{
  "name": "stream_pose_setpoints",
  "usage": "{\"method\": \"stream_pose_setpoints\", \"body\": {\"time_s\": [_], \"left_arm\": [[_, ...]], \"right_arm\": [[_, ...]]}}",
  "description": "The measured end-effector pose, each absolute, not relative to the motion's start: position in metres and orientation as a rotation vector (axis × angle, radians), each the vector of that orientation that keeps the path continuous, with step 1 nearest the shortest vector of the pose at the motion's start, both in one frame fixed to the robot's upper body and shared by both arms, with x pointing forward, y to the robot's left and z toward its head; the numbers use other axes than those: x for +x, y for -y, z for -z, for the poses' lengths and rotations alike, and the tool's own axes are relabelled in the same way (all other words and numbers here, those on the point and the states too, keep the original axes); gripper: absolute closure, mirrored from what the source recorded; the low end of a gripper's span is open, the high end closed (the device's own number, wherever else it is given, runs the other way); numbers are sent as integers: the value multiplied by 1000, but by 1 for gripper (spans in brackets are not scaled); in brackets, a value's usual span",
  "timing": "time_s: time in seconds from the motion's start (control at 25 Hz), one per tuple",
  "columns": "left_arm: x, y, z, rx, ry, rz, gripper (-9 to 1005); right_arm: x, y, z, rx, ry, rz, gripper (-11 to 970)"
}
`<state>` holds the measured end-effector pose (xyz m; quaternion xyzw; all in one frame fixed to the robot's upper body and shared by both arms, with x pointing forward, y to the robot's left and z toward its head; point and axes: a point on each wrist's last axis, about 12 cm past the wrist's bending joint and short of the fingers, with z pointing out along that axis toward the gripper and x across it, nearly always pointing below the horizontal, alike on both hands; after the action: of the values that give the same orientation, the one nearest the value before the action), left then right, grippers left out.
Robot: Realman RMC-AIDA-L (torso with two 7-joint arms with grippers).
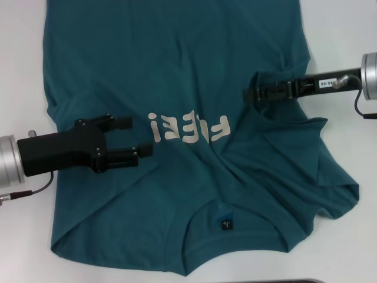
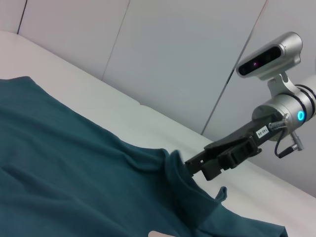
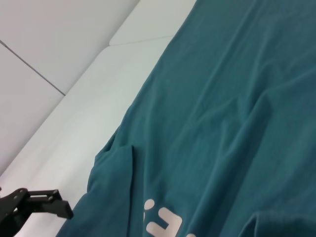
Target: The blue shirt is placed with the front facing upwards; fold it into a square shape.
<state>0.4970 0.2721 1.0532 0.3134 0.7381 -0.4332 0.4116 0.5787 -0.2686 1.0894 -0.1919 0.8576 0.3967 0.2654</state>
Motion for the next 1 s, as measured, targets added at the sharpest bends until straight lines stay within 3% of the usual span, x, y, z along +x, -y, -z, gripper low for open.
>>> {"method": "stream_pose_setpoints", "body": {"time_s": [0.56, 1.0], "left_arm": [[497, -272, -1053, 787, -1856, 1089, 90], [496, -273, -1053, 781, -1858, 1091, 90]], "right_arm": [[592, 249, -1096, -572, -2295, -1050, 228], [565, 322, -1085, -375, -2366, -979, 231]]}}
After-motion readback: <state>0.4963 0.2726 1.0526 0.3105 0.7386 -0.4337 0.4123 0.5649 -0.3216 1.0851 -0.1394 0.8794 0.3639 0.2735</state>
